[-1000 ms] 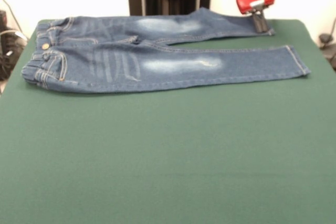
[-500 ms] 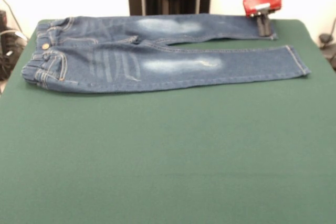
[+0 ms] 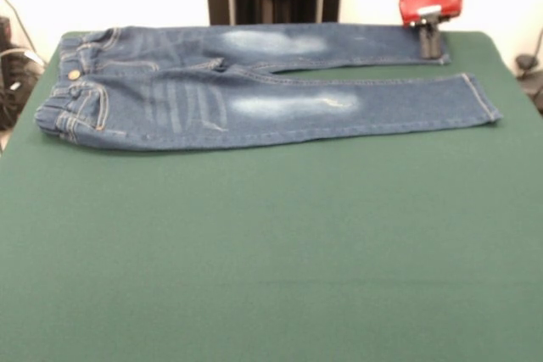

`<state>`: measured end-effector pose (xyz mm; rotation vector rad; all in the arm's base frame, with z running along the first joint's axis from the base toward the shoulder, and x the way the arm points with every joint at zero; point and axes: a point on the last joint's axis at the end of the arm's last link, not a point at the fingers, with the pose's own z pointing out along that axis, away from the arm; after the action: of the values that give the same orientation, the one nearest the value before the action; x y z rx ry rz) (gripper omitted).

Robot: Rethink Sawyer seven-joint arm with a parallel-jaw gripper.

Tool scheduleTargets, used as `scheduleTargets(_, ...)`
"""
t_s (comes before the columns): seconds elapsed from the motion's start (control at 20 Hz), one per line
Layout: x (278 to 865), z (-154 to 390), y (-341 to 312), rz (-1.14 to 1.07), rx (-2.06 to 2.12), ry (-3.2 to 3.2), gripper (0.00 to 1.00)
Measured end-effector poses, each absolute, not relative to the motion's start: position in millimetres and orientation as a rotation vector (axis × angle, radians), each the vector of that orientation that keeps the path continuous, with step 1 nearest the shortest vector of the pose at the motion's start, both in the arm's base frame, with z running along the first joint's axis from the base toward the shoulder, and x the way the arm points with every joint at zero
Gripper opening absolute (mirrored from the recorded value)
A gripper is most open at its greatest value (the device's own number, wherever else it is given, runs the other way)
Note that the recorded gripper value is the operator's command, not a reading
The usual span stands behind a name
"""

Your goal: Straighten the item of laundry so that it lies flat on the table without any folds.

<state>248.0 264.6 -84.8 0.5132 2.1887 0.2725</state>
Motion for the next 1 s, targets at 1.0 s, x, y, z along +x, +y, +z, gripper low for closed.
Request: scheduleTargets(1.0,246,-79,285,0.210,0.786,2.158,0.00)
